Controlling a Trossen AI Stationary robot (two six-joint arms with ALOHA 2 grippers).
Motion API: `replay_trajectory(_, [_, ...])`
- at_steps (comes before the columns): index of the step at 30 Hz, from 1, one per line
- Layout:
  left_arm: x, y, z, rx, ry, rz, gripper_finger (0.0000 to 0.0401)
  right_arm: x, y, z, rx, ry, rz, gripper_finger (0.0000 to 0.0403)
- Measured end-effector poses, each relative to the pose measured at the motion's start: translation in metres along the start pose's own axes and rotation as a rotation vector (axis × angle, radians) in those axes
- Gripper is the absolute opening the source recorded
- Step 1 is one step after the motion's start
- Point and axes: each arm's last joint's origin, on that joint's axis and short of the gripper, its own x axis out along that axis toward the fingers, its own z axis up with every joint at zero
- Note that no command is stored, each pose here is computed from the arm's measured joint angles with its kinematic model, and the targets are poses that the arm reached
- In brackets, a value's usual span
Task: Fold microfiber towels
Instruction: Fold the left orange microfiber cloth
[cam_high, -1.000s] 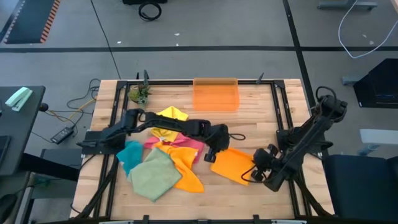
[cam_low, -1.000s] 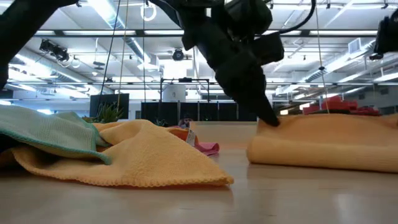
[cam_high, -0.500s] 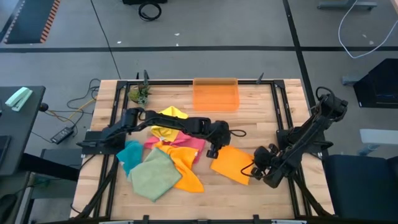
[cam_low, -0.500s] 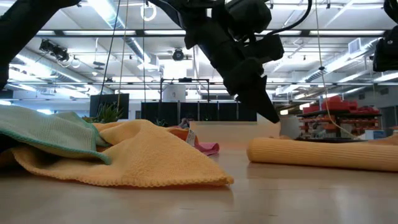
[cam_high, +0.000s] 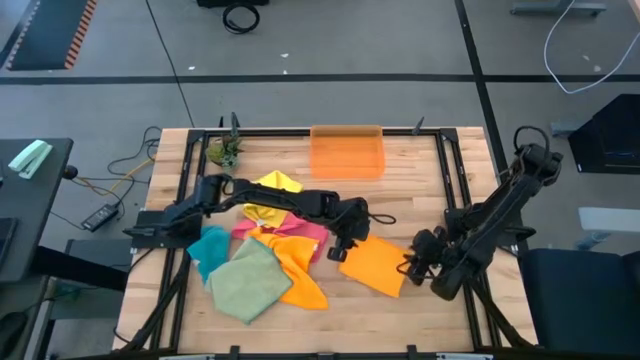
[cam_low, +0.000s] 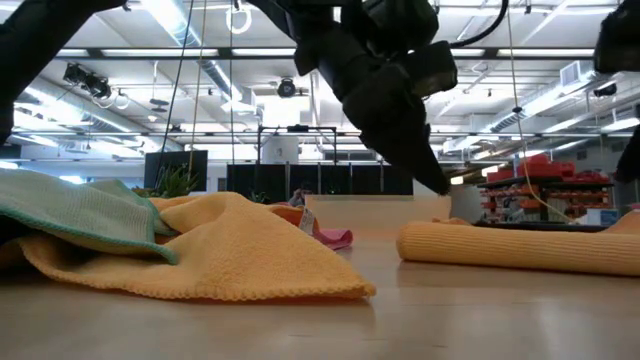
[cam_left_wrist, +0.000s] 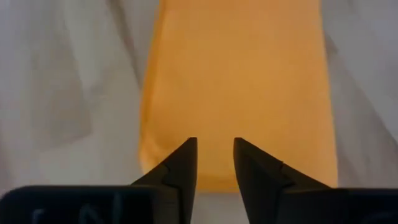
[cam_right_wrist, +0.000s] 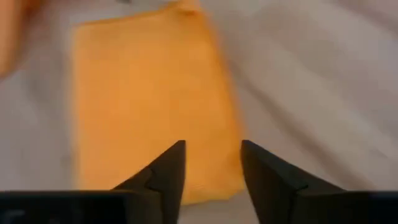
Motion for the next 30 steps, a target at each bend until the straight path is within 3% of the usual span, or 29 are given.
replay_trajectory(5, [0.015,-0.008,0.003,0.037,-0.079,0.003,0.0045,0.005,0.011,-0.013,-0.061,-0.018,0.042,0.0017])
replay_trajectory(8, [0.032,-0.006,-0.01,0.016,-0.028,0.015,0.0009,0.013,0.01,-0.019,-0.062,-0.003,0.008,0.0008])
replay_trajectory(14, [0.028,0.009,-0.016,-0.061,0.006,0.095,0.0017,0.038,-0.007,-0.025,-0.038,0.04,-0.119,0.0003])
replay_trajectory(22, [0.028,0.011,-0.022,-0.079,0.074,0.145,0.0014,0.053,-0.023,-0.024,0.014,0.026,-0.16,0.0002])
replay_trajectory(30, [0.024,0.026,-0.031,-0.123,0.168,0.332,0.0011,0.061,-0.03,-0.011,0.046,-0.059,-0.211,0.0001])
